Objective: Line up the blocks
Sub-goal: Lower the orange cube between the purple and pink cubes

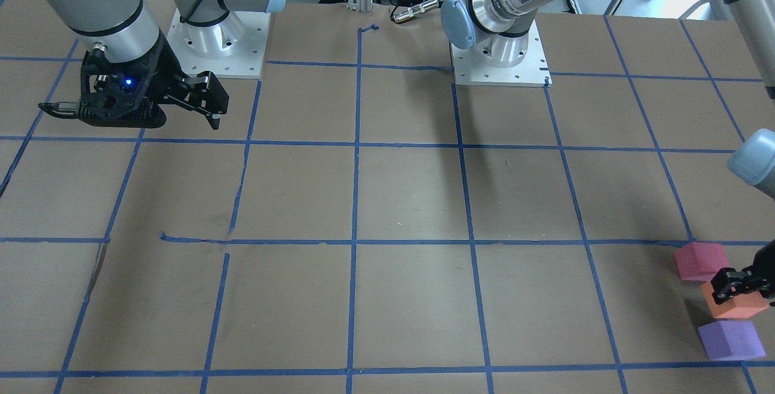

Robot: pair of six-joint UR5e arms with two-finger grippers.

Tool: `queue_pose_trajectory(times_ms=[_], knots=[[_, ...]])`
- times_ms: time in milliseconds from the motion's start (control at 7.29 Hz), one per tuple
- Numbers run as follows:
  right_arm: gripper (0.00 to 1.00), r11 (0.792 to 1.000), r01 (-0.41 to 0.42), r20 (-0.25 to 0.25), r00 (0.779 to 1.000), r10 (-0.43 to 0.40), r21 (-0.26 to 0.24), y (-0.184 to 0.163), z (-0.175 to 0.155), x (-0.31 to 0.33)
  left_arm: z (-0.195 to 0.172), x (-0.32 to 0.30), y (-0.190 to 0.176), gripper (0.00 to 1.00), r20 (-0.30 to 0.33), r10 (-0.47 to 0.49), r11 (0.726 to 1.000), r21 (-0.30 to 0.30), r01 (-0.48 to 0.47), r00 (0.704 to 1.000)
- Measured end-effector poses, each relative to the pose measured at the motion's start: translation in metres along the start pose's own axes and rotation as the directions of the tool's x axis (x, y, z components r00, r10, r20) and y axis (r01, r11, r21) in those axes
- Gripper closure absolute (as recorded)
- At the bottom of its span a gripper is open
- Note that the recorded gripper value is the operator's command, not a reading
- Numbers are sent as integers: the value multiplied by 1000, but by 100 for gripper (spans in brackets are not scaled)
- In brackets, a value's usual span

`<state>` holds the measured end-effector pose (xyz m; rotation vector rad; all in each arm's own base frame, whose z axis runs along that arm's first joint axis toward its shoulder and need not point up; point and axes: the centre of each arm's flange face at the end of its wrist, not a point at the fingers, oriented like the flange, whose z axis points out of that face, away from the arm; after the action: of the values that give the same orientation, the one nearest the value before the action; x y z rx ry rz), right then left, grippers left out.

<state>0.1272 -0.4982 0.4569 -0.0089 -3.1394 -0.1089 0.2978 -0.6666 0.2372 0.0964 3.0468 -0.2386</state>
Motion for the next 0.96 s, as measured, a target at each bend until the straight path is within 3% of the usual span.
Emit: queue_pose_trajectory(times_ms=[686, 960], knots=[[0, 1000, 0, -1, 1000, 0, 3, 0, 0, 0, 29, 0, 5, 91, -25, -11, 999, -36, 10, 1000], [0, 1000, 4, -26, 1000, -4, 17, -2, -3, 3, 37, -1, 6, 91, -28, -11, 999, -47, 10, 1000]])
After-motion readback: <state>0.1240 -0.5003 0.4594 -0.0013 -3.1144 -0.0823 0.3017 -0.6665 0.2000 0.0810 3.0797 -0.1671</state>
